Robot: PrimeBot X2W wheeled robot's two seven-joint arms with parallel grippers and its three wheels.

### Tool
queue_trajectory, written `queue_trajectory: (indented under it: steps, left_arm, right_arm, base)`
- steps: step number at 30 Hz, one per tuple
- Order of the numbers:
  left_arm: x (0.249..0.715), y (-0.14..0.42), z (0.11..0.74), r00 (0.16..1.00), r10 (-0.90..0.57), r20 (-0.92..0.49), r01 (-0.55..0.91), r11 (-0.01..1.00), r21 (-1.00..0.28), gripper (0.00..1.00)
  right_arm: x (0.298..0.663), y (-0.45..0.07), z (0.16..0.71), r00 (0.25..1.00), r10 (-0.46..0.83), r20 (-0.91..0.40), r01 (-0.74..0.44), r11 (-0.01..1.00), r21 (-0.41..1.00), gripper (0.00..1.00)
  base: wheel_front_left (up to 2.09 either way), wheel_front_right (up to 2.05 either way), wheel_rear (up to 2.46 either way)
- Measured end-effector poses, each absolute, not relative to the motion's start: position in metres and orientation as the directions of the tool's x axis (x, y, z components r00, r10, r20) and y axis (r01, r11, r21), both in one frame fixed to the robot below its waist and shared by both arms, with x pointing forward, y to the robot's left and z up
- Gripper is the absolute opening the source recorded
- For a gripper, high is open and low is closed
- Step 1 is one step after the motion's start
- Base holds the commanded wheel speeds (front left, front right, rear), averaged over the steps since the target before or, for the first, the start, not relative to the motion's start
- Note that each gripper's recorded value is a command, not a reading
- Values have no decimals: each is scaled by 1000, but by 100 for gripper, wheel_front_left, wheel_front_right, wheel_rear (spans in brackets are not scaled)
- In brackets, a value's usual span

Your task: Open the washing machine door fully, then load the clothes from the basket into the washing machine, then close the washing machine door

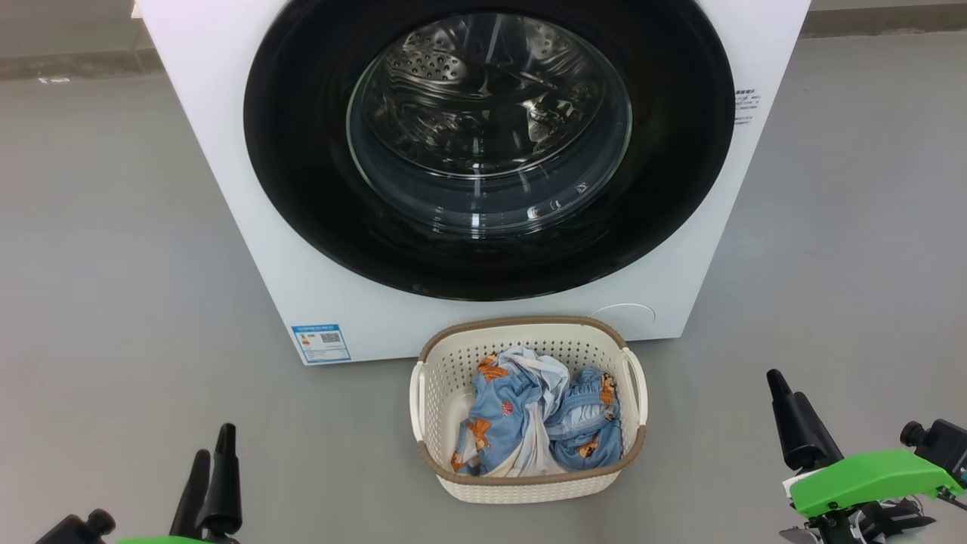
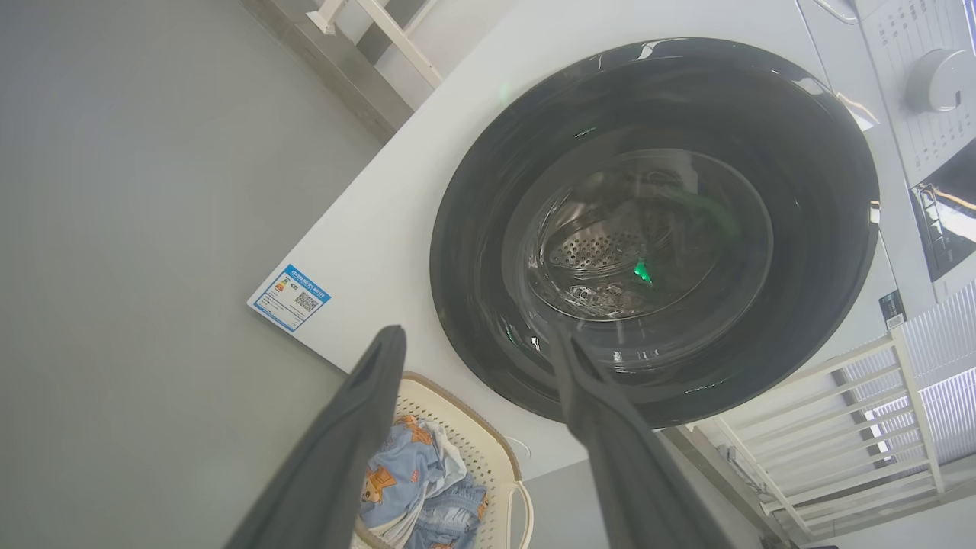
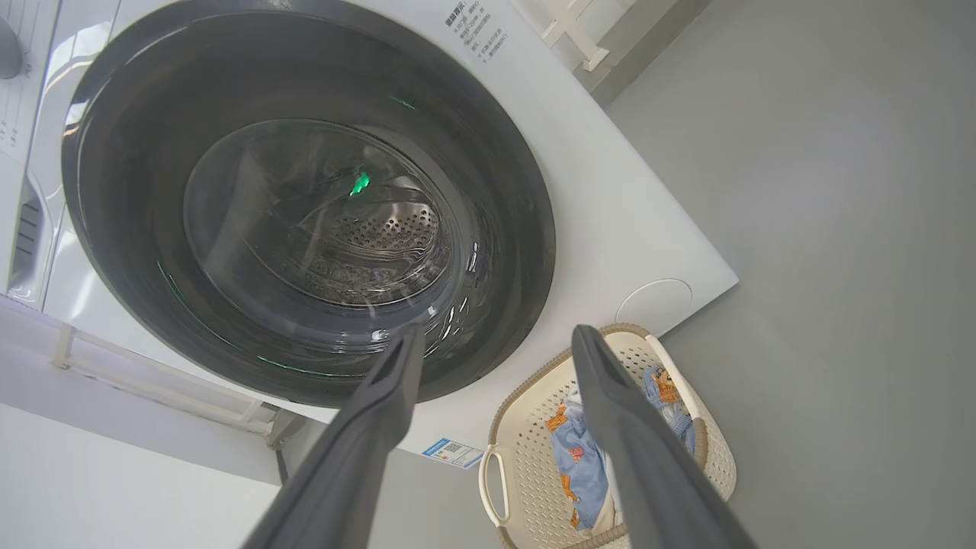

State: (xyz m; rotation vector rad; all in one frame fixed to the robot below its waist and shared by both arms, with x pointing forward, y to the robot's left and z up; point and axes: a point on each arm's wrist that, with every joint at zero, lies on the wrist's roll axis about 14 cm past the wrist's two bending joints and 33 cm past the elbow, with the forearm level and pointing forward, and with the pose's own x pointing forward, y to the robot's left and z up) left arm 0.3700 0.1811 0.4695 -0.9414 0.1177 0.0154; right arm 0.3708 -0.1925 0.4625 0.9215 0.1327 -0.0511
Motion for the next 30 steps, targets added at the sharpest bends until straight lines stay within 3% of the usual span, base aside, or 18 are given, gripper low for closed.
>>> queue_trajectory:
  steps: [30]
  left_arm:
    - [375,177,478,996,-75,-53,32,822,-568,100]
  right_arm:
    - [378,-186,475,996,53,-70,-6,835,551,100]
  base:
    - [0,0,0]
